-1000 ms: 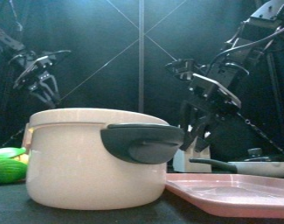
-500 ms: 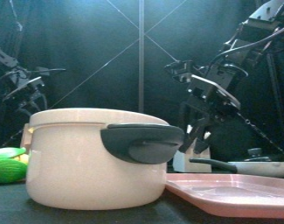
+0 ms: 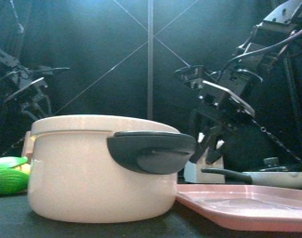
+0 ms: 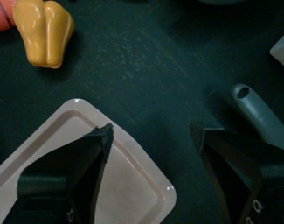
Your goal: Grab toolbox
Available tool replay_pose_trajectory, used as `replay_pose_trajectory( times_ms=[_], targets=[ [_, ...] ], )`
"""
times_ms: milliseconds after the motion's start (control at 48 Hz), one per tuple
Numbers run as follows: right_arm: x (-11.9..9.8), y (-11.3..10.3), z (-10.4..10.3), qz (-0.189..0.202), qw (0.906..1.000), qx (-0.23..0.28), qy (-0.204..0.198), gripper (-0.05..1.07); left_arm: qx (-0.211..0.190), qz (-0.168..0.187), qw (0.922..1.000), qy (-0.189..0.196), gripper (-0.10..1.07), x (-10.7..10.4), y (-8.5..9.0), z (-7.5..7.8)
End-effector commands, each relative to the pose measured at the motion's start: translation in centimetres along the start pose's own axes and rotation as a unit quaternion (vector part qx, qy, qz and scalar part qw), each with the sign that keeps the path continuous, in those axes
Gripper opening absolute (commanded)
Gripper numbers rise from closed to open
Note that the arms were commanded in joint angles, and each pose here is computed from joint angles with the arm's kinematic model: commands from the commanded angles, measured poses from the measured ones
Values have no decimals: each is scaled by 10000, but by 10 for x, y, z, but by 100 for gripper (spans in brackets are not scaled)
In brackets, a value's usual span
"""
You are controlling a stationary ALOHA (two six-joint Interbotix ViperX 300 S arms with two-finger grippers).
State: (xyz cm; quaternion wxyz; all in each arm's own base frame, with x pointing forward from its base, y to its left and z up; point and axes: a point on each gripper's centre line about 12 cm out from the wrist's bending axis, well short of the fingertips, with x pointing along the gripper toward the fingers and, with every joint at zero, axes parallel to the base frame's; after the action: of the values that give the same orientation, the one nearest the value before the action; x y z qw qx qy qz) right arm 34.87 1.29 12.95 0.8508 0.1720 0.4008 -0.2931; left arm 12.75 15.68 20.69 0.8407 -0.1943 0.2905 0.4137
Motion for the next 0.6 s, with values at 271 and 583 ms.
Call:
replay_pose_trajectory(
  times_ms=[271, 583],
  targets=[
    [-5, 3, 13, 127, 9998, 102, -132, 99, -64, 228, 9997, -59, 74, 2, 11, -2],
    [-4, 2, 14, 136, 9997, 108, -145, 99, -164, 208, 9996, 62, 74, 7, 12, -18]
  ],
)
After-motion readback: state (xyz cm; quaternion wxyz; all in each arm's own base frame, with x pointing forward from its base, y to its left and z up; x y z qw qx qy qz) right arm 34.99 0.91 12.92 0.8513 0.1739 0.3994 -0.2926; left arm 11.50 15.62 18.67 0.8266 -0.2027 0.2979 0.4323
